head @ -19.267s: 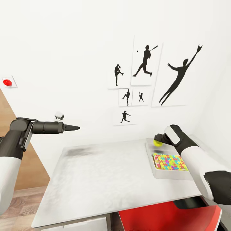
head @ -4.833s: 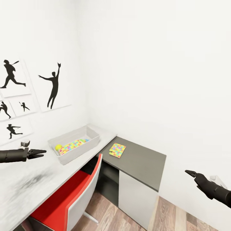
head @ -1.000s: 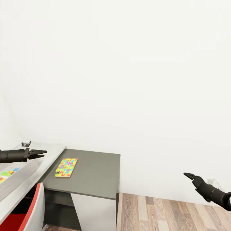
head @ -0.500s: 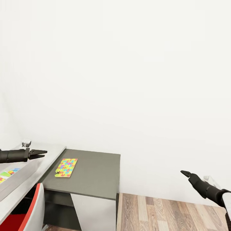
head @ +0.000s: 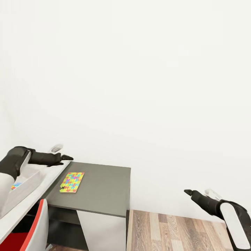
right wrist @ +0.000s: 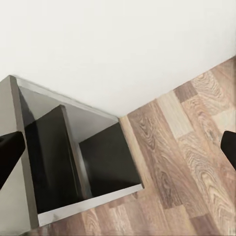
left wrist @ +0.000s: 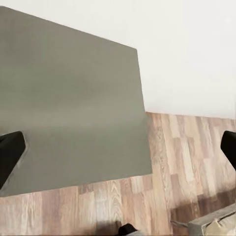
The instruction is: Put all the toys in the child's room - the three board games (two on the bed and one on the table), the two jigsaw puzzles on the table, and the tennis ball on the table - inside the toy box on the table in the child's room.
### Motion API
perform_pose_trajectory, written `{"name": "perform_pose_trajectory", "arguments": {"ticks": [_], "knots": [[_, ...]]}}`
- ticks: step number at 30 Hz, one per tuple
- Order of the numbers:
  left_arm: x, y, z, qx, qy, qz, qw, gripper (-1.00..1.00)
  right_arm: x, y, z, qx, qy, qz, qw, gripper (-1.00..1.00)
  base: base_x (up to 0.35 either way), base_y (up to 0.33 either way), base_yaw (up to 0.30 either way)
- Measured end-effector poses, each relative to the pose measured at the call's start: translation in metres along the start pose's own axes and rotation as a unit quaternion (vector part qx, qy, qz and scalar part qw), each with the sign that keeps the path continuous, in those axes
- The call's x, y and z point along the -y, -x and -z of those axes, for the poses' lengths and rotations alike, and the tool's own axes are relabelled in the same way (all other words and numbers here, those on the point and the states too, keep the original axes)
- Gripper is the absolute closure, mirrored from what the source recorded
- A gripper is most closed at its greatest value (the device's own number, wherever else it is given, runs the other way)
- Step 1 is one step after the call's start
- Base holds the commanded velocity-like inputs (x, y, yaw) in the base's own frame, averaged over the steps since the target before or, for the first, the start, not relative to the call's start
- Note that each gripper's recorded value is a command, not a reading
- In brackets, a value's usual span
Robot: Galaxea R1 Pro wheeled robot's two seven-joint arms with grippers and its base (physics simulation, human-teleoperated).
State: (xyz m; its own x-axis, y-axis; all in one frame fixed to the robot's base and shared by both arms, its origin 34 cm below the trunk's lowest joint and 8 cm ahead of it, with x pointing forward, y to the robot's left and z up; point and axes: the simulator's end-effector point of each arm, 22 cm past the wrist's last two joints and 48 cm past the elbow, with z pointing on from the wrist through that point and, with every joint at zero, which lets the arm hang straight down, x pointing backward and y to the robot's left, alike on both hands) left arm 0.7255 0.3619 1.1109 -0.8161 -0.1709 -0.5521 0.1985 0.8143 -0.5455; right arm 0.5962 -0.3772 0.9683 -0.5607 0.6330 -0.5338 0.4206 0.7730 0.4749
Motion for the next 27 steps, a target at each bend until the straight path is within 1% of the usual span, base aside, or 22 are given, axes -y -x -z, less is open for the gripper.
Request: {"name": "perform_pose_trajectory", "arguments": {"ticks": [3, 4, 5, 6, 8, 9, 11, 14, 18, 20, 22, 27], "knots": [[0.007, 0.016, -0.021, 0.0, 0.067, -0.015, 0.9977, -1.0, -0.016, 0.008, -0.001, 0.005, 0.01, 0.004, 0.9999, -1.0, 0.0, 0.0, 0.0], [0.007, 0.021, -0.028, 0.002, 0.094, -0.021, 0.9954, -1.0, -0.022, 0.01, -0.002, 0.006, 0.014, 0.004, 0.9999, -1.0, 0.0, 0.0, 0.0], [0.006, 0.024, -0.031, 0.002, 0.11, -0.024, 0.9936, -1.0, -0.024, 0.01, -0.002, 0.006, 0.017, 0.004, 0.9998, -1.0, 0.0, 0.0, 0.0], [0.003, 0.027, -0.035, 0.003, 0.139, -0.027, 0.9899, -1.0, -0.029, 0.009, -0.003, 0.006, 0.021, 0.002, 0.9998, -1.0, 0.0, 0.0, 0.0], [-0.004, 0.031, -0.037, 0.009, 0.174, -0.024, 0.9845, -1.0, -0.038, 0.003, -0.005, 0.003, 0.029, -0.001, 0.9996, -1.0, 0.0, 0.0, 0.0], [-0.007, 0.034, -0.036, 0.015, 0.185, -0.016, 0.9826, -1.0, -0.043, 0.0, -0.006, 0.0, 0.033, -0.002, 0.9994, -1.0, 0.0, 0.0, 0.0], [-0.01, 0.037, -0.033, 0.024, 0.192, -0.004, 0.9812, -1.0, -0.046, -0.003, -0.007, -0.002, 0.036, -0.003, 0.9994, -1.0, 0.0, 0.0, 0.0], [-0.013, 0.039, -0.032, 0.032, 0.194, 0.011, 0.9805, -1.0, -0.05, -0.003, -0.006, 0.0, 0.038, -0.002, 0.9993, -1.0, 0.0, 0.0, 0.0], [-0.014, 0.038, -0.032, 0.033, 0.194, 0.017, 0.9804, -1.0, -0.059, 0.008, 0.002, 0.015, 0.046, 0.006, 0.9988, -1.0, 0.0, 0.0, 0.0], [-0.016, 0.034, -0.035, 0.028, 0.193, 0.02, 0.9805, -1.0, -0.062, 0.012, 0.006, 0.021, 0.049, 0.008, 0.9985, -1.0, 0.032, 0.0, 0.0], [-0.019, 0.025, -0.04, 0.017, 0.193, 0.026, 0.9808, -1.0, -0.063, 0.013, 0.007, 0.023, 0.051, 0.009, 0.9984, -1.0, 0.152, 0.0, 0.0], [-0.025, 0.012, -0.048, 0.002, 0.193, 0.036, 0.9806, -1.0, -0.063, 0.012, 0.006, 0.022, 0.05, 0.009, 0.9985, -1.0, 0.252, 0.0, 0.038]]}}
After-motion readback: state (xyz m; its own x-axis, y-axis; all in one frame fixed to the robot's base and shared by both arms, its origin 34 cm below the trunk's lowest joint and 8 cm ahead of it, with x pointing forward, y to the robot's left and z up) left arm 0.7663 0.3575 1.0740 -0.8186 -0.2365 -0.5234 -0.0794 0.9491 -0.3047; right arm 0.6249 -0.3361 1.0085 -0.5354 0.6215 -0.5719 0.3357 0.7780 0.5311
